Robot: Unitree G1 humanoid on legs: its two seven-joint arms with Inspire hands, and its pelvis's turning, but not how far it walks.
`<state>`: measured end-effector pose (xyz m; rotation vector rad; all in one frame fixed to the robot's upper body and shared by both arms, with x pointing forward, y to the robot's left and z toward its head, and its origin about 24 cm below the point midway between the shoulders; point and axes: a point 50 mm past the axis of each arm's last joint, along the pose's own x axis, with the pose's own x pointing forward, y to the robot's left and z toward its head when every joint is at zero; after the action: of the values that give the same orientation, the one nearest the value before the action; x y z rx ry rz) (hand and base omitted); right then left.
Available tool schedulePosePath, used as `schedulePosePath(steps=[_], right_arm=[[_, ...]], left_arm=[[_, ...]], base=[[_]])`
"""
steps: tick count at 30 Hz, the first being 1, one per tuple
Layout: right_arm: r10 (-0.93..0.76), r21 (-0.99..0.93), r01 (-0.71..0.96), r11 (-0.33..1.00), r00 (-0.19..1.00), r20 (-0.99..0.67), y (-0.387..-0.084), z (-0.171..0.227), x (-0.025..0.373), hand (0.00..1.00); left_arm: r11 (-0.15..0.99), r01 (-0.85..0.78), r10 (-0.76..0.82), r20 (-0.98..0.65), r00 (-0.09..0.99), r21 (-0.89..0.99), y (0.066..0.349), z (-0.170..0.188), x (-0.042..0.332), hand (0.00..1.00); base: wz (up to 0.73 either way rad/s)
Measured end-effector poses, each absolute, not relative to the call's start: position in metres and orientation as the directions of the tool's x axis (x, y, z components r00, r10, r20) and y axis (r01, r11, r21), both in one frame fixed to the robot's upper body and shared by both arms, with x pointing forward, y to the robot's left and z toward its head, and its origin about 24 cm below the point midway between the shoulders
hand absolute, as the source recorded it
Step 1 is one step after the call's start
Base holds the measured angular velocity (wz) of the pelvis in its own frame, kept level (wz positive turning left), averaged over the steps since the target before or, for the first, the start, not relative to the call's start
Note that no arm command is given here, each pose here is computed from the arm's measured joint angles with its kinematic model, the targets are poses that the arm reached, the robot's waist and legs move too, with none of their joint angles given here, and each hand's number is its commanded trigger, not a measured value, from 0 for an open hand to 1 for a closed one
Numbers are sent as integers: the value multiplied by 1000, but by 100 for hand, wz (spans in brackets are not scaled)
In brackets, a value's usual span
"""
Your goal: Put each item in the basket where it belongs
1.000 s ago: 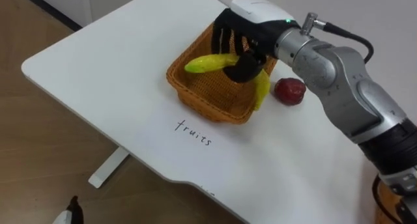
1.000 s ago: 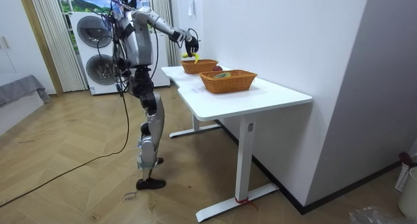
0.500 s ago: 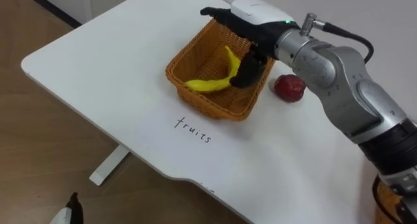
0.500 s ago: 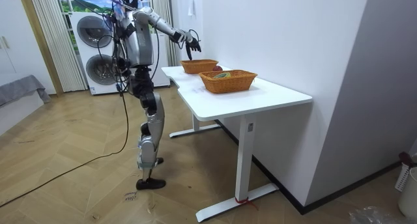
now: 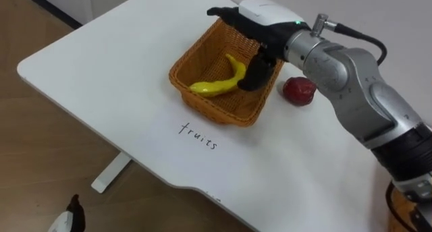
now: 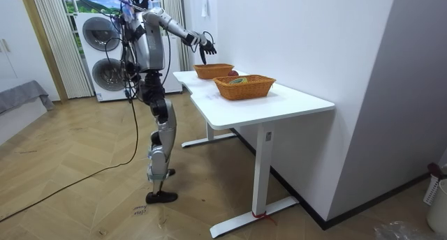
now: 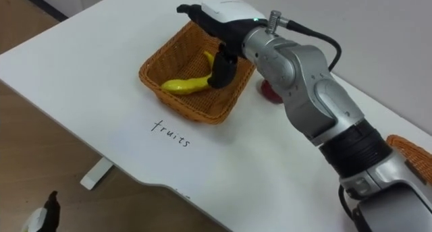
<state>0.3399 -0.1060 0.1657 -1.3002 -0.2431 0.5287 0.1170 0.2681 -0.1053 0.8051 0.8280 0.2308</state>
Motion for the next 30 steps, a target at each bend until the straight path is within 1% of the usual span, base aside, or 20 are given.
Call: schedulePosePath(steps=[4, 7, 9, 11, 16, 22, 26, 30], right_arm=[[532, -936, -262, 233, 841, -103, -105, 170, 338, 0], [530, -924, -263, 278, 844, -81, -110, 174, 339, 0], [513, -905, -257, 339, 857, -51, -120, 179, 340, 0], [472, -877, -237, 419, 882, -13, -135, 179, 340, 0], [393, -827, -200, 525, 919, 27, -157, 174, 341, 0], [242, -767, -165, 620, 970, -13, -191, 144, 340, 0], [180, -764, -115, 634, 984, 1, -199, 138, 342, 0], [128, -761, -69, 646, 992, 19, -205, 134, 344, 0]], left_arm=[[688, 117, 481, -571, 665, 716, 269, -106, 114, 0], [692, 120, 481, -578, 659, 712, 268, -107, 112, 0], [695, 121, 482, -585, 652, 708, 267, -109, 109, 0], [704, 123, 481, -597, 642, 700, 263, -111, 104, 0], [704, 117, 490, -598, 634, 701, 258, -113, 101, 0], [706, 119, 496, -607, 621, 698, 257, -114, 97, 0], [706, 131, 490, -613, 619, 696, 256, -115, 95, 0], [706, 135, 479, -610, 632, 695, 253, -115, 100, 0]], base=[[2], [-1], [-4], [0], [-3], [-13], [-7], [-2]])
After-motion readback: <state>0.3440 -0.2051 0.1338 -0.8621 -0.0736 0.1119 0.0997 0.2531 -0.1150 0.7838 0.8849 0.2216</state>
